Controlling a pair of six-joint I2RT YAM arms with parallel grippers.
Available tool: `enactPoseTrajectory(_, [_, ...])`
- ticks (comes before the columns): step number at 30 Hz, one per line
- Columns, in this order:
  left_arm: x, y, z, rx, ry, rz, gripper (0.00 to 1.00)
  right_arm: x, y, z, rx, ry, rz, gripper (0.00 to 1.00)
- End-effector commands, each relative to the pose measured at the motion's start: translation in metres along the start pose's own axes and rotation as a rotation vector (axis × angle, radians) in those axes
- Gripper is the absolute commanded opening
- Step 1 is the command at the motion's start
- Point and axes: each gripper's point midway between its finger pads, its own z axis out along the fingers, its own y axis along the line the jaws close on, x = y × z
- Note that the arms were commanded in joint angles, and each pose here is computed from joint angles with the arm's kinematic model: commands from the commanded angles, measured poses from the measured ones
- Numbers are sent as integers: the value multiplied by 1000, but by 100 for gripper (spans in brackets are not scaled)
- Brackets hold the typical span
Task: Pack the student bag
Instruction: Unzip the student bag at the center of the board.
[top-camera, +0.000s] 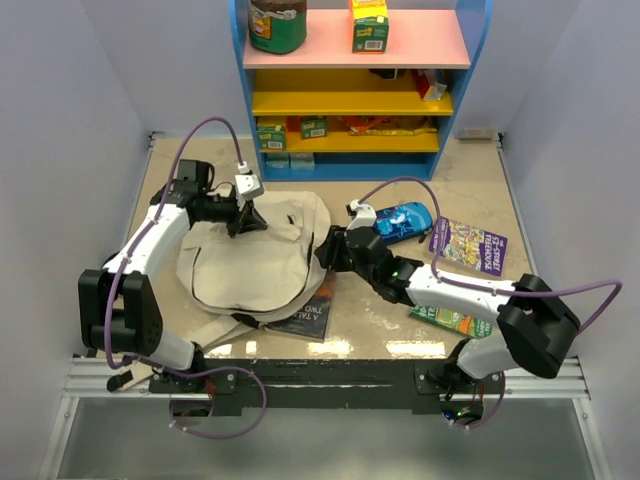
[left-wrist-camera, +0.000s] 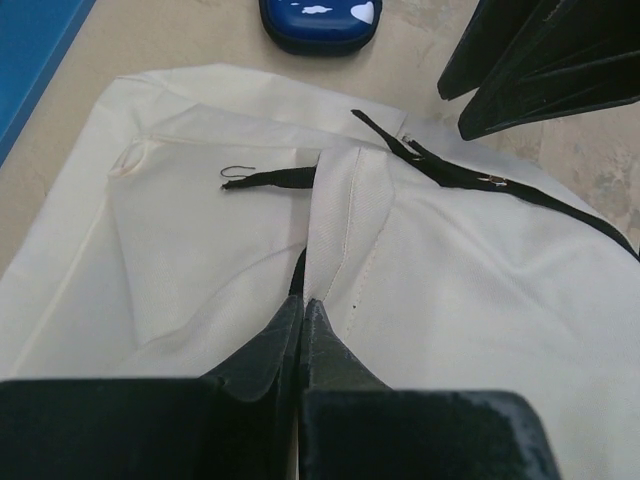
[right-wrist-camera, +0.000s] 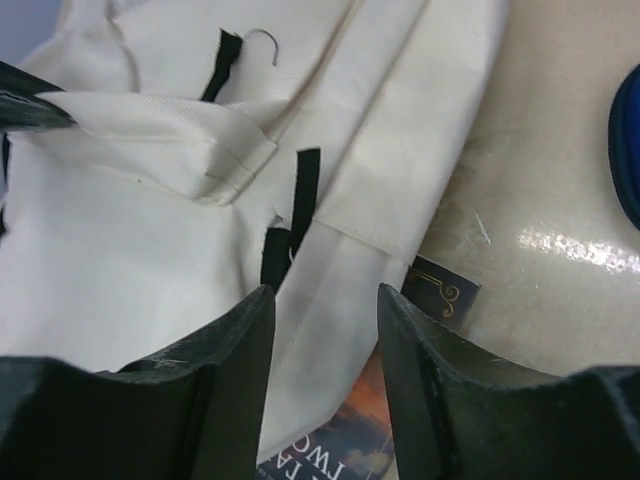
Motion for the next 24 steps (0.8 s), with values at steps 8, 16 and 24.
enactPoseTrajectory(8, [-45,-6,-11,-28,-125,45,0,49,25,-16,-152,76,22,21])
enactPoseTrajectory(16, [-57,-10,-14,-29,-153,46,0,122,-24,1,42,225,-38,0])
enactPoseTrajectory(24, [-58,-21,-15,1,-166,27,0,128,-35,4,90,235,-61,0])
